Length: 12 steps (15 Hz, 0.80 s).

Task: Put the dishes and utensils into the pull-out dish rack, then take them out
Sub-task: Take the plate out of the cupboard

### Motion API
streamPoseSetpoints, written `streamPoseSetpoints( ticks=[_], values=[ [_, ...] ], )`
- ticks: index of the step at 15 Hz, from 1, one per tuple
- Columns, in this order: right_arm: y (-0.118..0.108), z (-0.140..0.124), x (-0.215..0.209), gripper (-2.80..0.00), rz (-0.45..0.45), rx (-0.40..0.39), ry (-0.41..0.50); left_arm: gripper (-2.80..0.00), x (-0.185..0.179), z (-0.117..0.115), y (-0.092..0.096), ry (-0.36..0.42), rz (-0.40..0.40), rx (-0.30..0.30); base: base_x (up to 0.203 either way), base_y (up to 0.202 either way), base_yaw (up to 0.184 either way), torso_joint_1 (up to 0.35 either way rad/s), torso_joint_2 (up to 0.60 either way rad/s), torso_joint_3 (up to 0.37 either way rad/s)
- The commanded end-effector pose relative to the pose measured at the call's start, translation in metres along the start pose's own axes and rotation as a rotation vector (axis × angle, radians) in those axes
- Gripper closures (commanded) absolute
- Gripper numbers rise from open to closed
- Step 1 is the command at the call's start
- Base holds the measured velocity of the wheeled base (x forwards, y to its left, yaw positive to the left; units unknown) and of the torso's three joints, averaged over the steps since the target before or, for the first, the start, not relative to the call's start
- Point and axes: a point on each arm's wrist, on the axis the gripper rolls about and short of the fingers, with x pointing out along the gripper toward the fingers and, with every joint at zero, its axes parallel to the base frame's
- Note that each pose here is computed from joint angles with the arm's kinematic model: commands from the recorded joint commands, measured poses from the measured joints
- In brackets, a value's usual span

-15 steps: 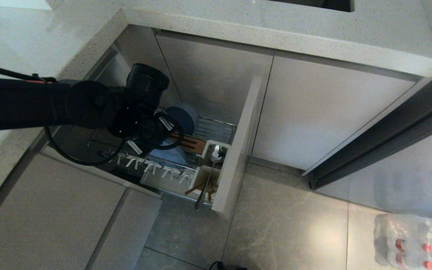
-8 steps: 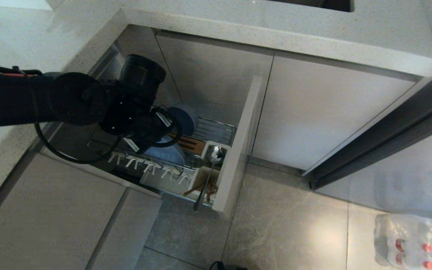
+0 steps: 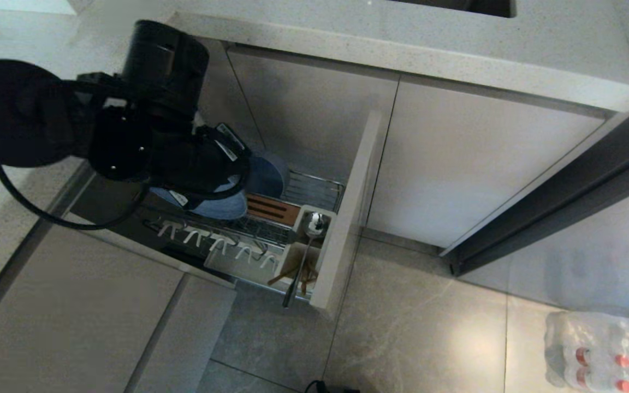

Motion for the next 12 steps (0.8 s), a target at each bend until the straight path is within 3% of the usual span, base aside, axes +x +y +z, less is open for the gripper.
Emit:
streamPoseSetpoints(
  ticks=[1,7,9,12],
  values=[
    [0.000,0.000,0.000,0.00,0.000,0.000,0.001,0.00,-0.032,0.008,-0.003,-0.019,-0.074,-0.024,0.000,0.000,0.000,0.000,0.00,0.000],
    [0.000,0.000,0.000,0.00,0.000,0.000,0.000,0.00,-0.101,-0.024,-0.015,0.121,-0.275,0.056,0.000,0.000,0.000,0.000,0.00,0.000],
    [0.000,0.000,0.000,0.00,0.000,0.000,0.001,0.00,-0.121,-0.019,-0.009,0.118,-0.326,0.088,0.000,0.000,0.000,0.000,0.00,0.000],
    [0.000,0.000,0.000,0.00,0.000,0.000,0.001,0.00,-0.156,0.006,0.010,0.039,-0.409,0.172,0.000,0.000,0.000,0.000,0.00,0.000]
  ],
)
